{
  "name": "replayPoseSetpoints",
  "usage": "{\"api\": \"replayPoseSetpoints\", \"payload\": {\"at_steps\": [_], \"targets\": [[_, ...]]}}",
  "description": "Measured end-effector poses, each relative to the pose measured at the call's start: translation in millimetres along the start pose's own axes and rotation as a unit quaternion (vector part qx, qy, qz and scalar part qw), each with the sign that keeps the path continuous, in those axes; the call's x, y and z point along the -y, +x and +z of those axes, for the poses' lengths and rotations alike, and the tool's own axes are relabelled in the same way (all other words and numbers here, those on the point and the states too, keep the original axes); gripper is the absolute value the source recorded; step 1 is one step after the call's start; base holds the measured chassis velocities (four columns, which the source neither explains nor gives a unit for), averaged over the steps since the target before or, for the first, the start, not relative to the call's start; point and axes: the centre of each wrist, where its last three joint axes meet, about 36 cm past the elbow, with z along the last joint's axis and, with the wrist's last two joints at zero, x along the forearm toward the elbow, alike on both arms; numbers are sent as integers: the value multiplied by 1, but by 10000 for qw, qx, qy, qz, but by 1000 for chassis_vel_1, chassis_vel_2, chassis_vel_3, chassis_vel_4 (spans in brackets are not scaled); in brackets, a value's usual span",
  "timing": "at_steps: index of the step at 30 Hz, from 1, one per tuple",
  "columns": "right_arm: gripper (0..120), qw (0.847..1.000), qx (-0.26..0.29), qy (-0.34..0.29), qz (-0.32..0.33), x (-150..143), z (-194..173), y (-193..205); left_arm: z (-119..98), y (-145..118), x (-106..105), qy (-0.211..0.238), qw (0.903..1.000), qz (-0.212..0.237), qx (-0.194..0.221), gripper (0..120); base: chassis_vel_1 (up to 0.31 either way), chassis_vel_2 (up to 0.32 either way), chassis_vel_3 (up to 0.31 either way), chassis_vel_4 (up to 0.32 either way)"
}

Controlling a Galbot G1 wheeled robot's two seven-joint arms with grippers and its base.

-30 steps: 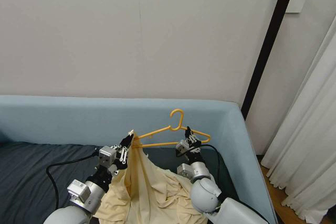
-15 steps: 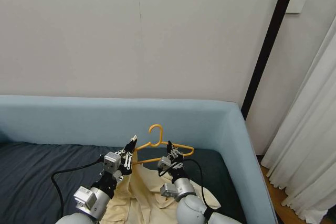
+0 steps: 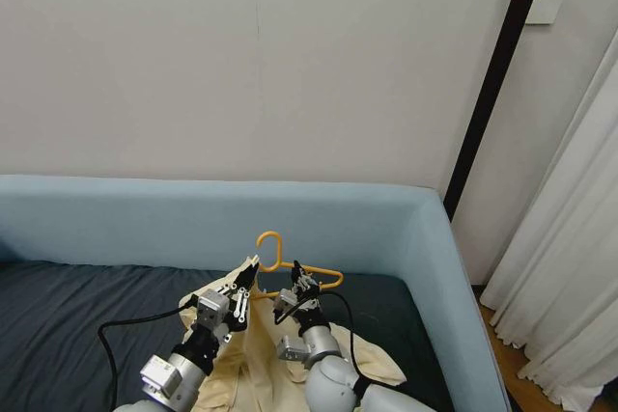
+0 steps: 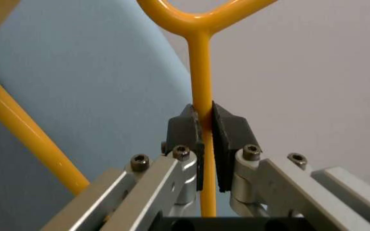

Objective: Pick up the clothes from the sofa and hang them on the clothes hanger.

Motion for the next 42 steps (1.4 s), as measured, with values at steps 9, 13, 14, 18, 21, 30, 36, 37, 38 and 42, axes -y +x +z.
{"api": "replayPoseSetpoints", "payload": {"at_steps": [9, 13, 14, 18, 21, 30, 36, 37, 38, 42], "targets": [[4, 9979, -29, -618, 197, 22, -14, -8, 10, 3, -3, -77, 10000, -12, -51, 0, 0, 0, 0, 0], [4, 9966, -56, -796, 221, 24, -15, -9, 11, 5, -3, -119, 9999, -11, -54, 0, 0, 0, 0, 0], [4, 9958, -46, -880, 230, 24, -16, -9, 13, 6, -3, -157, 9999, -8, -56, 0, 0, 0, 0, 0], [4, 9937, 10, -1094, 255, 22, -22, -8, 17, 8, -2, -231, 9997, 11, -66, 0, 0, 0, 0, 0], [4, 9910, 136, -1304, 285, 19, -26, -7, 22, 12, -1, -244, 9997, 5, -101, 0, 0, 0, 0, 0], [4, 9866, 422, -1438, 639, 19, -21, -17, 36, 31, -2, -404, 9991, -24, -114, 30, 0, 0, 0, 0], [4, 9876, 632, -1078, 954, 33, -2, -26, 33, 58, -17, -691, 9973, 232, 60, 54, 0, 0, 0, 0], [4, 9879, 629, -969, 1032, 37, 5, -25, 28, 60, -21, -729, 9965, 387, 131, 58, 0, 0, 0, 0], [4, 9879, 629, -969, 1032, 37, 5, -25, 28, 60, -21, -729, 9965, 387, 131, 58, 0, 0, 0, 0], [4, 9873, 663, -360, 1396, 52, 46, -19, -7, 42, -54, -677, 9927, 862, 497, 75, 0, 0, 0, 0]]}}
